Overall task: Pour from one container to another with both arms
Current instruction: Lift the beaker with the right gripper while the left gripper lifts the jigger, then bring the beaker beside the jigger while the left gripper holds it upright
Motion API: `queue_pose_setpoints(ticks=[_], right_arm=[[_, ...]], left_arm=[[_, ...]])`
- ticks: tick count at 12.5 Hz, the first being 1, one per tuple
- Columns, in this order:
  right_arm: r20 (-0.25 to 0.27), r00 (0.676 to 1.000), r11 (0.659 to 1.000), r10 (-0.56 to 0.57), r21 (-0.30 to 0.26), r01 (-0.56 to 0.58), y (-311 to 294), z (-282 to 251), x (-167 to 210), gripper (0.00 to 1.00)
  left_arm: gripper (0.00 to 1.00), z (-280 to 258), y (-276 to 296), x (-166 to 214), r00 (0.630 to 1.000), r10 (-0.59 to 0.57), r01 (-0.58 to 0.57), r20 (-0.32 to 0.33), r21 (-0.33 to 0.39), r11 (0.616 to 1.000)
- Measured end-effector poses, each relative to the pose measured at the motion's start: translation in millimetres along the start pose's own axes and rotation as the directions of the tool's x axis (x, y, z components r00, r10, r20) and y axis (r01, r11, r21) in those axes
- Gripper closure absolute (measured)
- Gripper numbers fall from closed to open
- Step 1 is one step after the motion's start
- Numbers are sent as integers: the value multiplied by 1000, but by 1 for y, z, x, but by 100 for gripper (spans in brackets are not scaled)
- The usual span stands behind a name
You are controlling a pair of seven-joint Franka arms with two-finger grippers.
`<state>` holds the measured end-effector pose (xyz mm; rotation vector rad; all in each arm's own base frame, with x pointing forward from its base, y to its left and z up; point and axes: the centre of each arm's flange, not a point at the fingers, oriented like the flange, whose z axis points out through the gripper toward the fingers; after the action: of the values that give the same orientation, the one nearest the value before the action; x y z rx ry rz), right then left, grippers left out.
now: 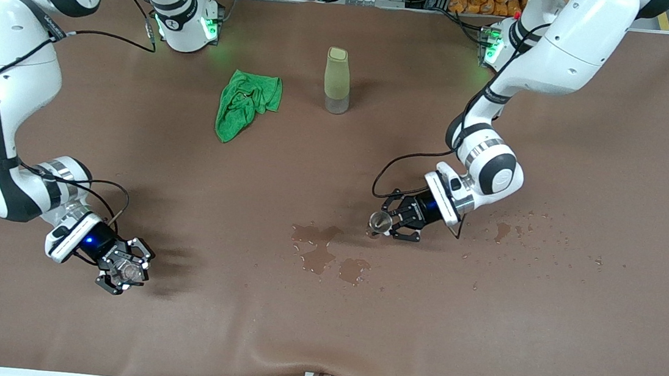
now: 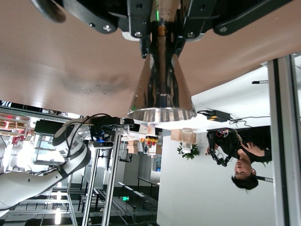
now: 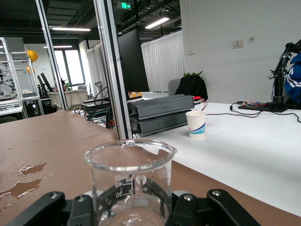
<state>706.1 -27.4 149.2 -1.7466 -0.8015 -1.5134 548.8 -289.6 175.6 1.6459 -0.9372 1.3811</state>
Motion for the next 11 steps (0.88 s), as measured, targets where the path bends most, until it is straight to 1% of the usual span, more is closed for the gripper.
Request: queue_pose_setpoints(ticks=[3,6,8,11], right_arm=[[-2,1000,1000,8,1,-8,-4,8,4,84],[17,1000,1000,16,-14,-16,-12,21,6,84],[33,999,999,24,-25,-23,-23,39,14,84],[32,998,998,60,-22,-59,-39,63,32,84]], left_arm=[[79,12,16,-2,1000,1,0,21,-17,1000],[79,23,21,6,999,20,-19,39,-19,1000],[79,36,31,12,998,29,-27,52,-33,999],[79,53,50,14,998,37,-33,60,-67,997]])
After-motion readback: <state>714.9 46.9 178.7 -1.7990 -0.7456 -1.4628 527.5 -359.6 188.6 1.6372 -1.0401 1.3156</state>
